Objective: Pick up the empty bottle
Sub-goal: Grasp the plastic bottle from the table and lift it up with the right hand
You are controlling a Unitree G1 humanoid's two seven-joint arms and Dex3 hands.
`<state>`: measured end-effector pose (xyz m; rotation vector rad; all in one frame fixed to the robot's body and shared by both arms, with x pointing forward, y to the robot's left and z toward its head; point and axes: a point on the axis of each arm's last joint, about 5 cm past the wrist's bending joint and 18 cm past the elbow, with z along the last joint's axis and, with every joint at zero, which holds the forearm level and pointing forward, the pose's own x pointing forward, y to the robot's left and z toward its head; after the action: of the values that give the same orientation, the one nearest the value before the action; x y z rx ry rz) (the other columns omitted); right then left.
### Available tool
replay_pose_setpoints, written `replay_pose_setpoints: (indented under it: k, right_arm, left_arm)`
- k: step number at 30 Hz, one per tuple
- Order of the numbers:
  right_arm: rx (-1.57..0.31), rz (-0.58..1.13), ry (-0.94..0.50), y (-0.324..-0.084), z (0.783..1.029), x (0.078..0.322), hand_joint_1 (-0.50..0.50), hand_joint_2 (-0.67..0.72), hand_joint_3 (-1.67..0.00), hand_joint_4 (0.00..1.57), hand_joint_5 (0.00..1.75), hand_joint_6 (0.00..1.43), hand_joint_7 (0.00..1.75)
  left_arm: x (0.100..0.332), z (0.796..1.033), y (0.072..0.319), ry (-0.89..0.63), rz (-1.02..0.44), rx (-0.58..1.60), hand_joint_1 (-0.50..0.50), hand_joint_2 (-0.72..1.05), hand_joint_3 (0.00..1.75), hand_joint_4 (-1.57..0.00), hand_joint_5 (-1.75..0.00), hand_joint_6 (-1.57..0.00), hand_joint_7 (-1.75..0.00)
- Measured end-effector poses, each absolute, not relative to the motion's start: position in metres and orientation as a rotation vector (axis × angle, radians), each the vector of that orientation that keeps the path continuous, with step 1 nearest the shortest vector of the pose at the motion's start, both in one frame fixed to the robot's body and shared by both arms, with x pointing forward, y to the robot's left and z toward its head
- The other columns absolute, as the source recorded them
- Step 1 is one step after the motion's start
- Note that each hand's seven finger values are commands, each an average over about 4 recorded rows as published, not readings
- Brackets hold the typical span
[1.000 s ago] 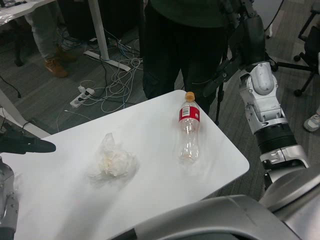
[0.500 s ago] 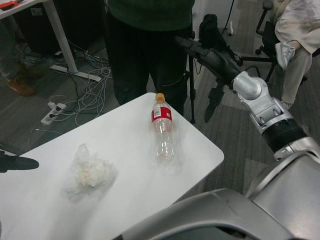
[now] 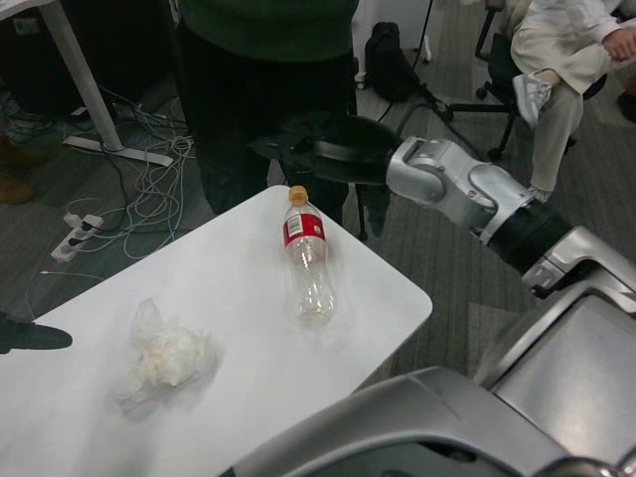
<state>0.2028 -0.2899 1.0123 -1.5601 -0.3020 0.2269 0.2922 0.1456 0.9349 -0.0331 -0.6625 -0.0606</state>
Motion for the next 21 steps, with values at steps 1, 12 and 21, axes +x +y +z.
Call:
replay_pose_setpoints:
  k: [1,12,21]
  right_arm:
    - [-1.574,0.248,-0.322,-0.285,1.013,0.208,-0.15,-0.1,-0.08,0.0,0.0,0.0,0.0]
    - [-1.77,0.494,-0.409,-0.252,1.009,0.242,-0.16,-0.16,-0.08,0.0,0.0,0.0,0.0]
    - [-1.875,0.639,-0.34,-0.253,0.997,0.253,-0.17,-0.22,-0.08,0.0,0.0,0.0,0.0]
  left_arm:
    - [0.293,0.934,0.146,-0.654,-0.06,-0.035,-0.5,-0.64,0.0,0.0,0.0,0.0,0.0]
    - [0.3,0.936,0.145,-0.628,-0.086,-0.049,-0.5,-0.68,0.0,0.0,0.0,0.0,0.0]
    - [0.304,0.94,0.146,-0.621,-0.105,-0.046,-0.5,-0.68,0.04,0.0,0.0,0.0,0.0]
